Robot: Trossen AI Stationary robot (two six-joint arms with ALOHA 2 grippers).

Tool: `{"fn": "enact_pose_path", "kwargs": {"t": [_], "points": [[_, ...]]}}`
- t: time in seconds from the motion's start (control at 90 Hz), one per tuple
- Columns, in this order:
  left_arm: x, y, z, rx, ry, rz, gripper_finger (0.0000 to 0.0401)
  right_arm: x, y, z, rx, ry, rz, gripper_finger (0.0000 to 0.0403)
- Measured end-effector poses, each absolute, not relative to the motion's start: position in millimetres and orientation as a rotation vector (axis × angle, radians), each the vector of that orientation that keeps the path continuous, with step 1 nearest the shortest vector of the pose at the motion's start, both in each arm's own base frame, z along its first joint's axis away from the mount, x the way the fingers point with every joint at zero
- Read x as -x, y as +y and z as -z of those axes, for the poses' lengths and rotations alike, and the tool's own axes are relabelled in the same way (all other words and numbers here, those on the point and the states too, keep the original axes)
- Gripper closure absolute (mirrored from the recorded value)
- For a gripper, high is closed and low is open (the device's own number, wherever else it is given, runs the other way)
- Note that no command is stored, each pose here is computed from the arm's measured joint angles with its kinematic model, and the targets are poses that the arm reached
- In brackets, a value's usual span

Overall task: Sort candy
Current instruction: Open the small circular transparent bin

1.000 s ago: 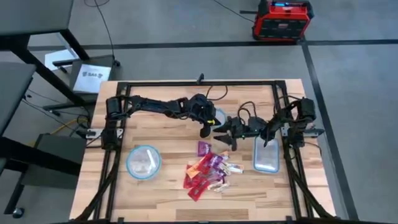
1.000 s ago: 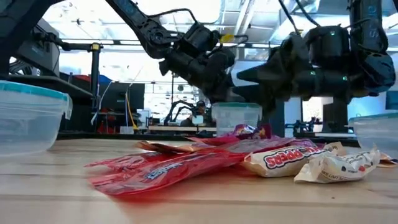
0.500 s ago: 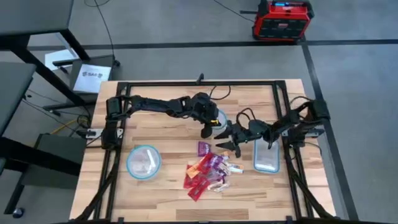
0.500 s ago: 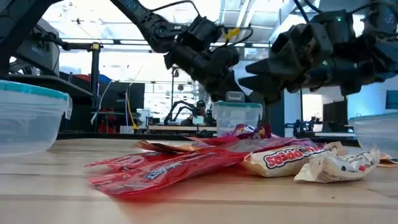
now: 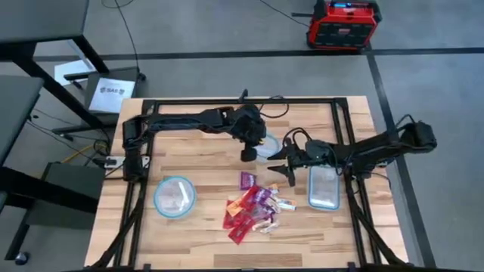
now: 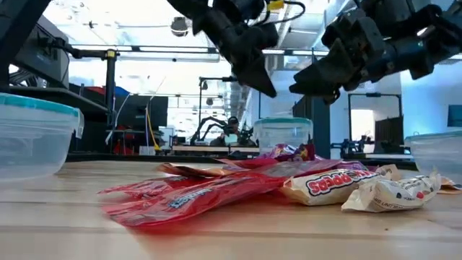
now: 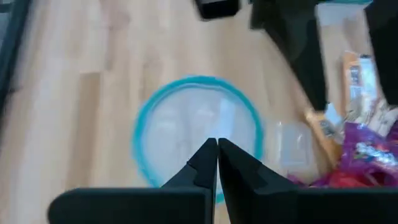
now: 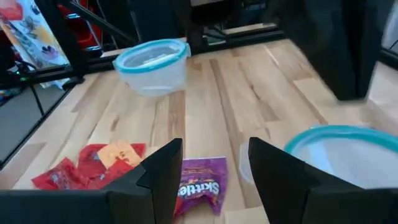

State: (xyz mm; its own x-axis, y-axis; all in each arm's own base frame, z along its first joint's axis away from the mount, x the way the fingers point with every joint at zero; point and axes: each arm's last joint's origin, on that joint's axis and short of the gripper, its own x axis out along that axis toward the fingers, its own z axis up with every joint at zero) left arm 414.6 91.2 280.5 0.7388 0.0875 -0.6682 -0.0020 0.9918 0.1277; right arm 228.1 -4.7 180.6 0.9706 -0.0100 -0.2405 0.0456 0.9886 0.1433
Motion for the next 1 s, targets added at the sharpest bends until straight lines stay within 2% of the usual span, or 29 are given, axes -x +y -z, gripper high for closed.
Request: {"fn": "enact_pose_path", "kwargs": {"t": [0.156,0.567,1.0], "points": [[-401,84,-278,-0.1,0.687,-0.068,0.0401,-222,-11,-185,-0.106,0.255,0.124,0.0232],[-365,66,-217,0.095,0.582,-0.122,0.0401,-215,-41,-177,-0.136,0.331,0.347,0.0232],[-367,46,-206,0.078,0.538,-0.07,0.0401,-206,-68,-170,-0.519,0.298,0.548,0.0229]]}}
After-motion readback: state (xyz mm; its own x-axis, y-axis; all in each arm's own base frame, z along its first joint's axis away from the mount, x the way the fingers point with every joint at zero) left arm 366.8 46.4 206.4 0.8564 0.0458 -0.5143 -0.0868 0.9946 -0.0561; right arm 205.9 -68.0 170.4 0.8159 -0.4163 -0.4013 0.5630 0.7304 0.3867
